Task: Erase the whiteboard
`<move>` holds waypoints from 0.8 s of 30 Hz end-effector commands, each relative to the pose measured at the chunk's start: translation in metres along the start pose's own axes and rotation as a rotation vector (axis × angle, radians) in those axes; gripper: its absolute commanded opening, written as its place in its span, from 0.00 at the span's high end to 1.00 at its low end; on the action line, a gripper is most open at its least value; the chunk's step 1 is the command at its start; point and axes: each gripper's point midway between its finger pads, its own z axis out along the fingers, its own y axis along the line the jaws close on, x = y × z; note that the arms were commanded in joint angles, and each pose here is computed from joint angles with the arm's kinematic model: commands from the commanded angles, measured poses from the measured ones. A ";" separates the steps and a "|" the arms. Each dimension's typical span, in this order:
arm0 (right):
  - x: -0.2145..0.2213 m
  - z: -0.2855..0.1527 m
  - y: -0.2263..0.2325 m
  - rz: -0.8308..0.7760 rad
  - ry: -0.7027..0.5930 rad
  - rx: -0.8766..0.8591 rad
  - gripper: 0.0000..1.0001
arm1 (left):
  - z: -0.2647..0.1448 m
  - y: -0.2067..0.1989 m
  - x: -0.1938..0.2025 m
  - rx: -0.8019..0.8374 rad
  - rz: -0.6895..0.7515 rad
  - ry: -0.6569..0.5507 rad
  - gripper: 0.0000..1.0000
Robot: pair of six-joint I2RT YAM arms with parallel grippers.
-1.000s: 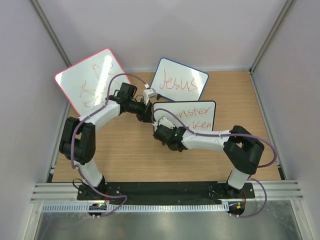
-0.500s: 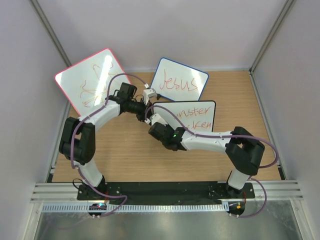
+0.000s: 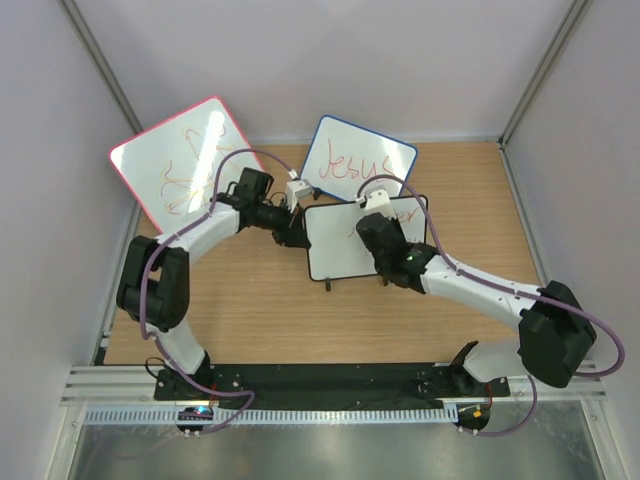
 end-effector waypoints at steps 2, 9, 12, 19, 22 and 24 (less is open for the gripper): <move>-0.017 0.000 -0.031 0.080 -0.065 0.080 0.99 | -0.009 0.001 -0.003 -0.053 0.091 0.006 1.00; -0.036 0.009 0.024 0.014 -0.041 -0.046 0.99 | -0.013 0.003 -0.013 -0.068 0.100 -0.001 1.00; -0.043 0.003 0.070 -0.008 -0.073 -0.147 0.99 | -0.015 0.003 -0.017 -0.074 0.106 -0.007 1.00; -0.068 -0.011 0.119 0.017 -0.134 -0.246 0.99 | -0.017 0.003 -0.017 -0.086 0.116 -0.004 1.00; -0.065 -0.002 0.096 0.041 -0.117 -0.186 0.99 | -0.016 0.003 -0.014 -0.082 0.112 0.000 1.00; -0.054 0.009 0.072 0.063 -0.082 -0.141 0.99 | -0.015 0.002 -0.014 -0.077 0.110 0.001 1.00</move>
